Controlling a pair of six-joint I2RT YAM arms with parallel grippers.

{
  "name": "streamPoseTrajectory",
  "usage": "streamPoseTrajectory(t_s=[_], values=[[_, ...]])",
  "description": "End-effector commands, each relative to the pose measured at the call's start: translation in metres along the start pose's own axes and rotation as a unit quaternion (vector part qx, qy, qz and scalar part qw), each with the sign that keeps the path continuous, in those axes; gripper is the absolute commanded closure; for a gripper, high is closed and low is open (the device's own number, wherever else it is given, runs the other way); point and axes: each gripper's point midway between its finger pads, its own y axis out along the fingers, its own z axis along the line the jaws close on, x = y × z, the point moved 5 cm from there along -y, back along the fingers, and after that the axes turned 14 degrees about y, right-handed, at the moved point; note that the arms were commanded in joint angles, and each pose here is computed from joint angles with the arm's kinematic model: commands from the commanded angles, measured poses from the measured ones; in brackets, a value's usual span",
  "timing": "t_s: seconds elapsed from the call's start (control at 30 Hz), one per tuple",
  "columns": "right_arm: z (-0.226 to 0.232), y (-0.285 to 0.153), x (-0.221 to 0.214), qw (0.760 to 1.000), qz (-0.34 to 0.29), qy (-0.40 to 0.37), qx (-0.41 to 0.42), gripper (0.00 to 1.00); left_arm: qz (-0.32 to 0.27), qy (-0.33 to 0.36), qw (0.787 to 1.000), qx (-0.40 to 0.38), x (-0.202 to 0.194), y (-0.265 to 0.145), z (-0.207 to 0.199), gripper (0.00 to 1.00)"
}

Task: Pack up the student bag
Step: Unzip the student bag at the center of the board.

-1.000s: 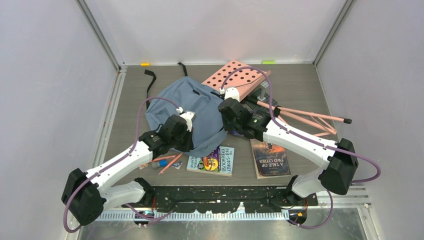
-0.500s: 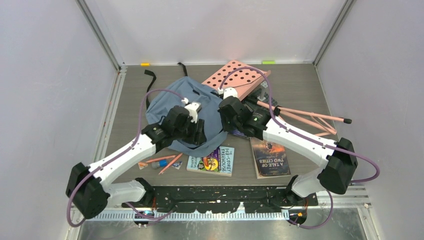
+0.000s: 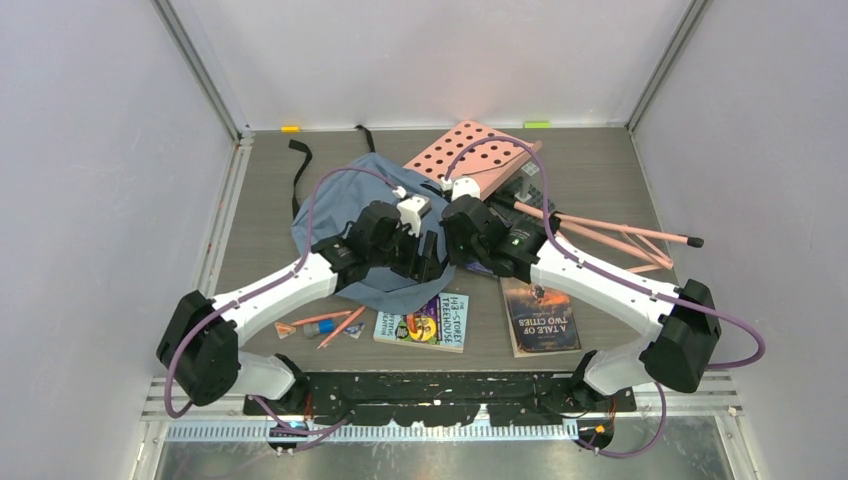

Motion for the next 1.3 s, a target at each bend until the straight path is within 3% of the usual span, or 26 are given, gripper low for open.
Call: streamPoseTrajectory(t_s=[0.0,0.27,0.5,0.63,0.67,0.83,0.97,1.27], values=[[-0.001,-0.014,0.016,0.999,-0.041,0.025,0.003,1.0,-0.048,0.021,0.998,-0.031,0.012,-0.007,-0.012,0.34],[0.001,-0.014,0.016,0.999,-0.039,0.028,0.006,1.0,-0.047,0.017,0.999,0.022,0.005,0.006,0.001,0.32],[0.001,-0.015,0.017,0.999,-0.04,0.033,0.008,0.99,-0.102,0.028,0.992,0.067,0.011,0.024,0.006,0.31],[0.001,-0.016,0.018,0.998,-0.043,0.036,0.008,1.0,-0.099,0.03,0.992,0.069,0.007,0.032,0.0,0.28],[0.001,-0.016,0.018,0.998,-0.045,0.036,0.006,1.0,-0.097,0.03,0.992,0.074,0.006,0.034,0.0,0.31],[-0.004,-0.018,0.02,0.998,-0.051,0.036,-0.008,0.99,-0.089,0.029,0.989,0.113,0.003,0.029,0.003,0.73],[-0.009,-0.017,0.024,0.997,-0.065,0.032,-0.031,1.0,-0.069,0.031,0.99,0.119,-0.005,0.021,0.003,0.97],[-0.013,-0.013,0.046,0.995,-0.088,0.016,-0.054,1.0,-0.006,0.048,0.99,0.135,-0.038,-0.009,0.008,1.0]])
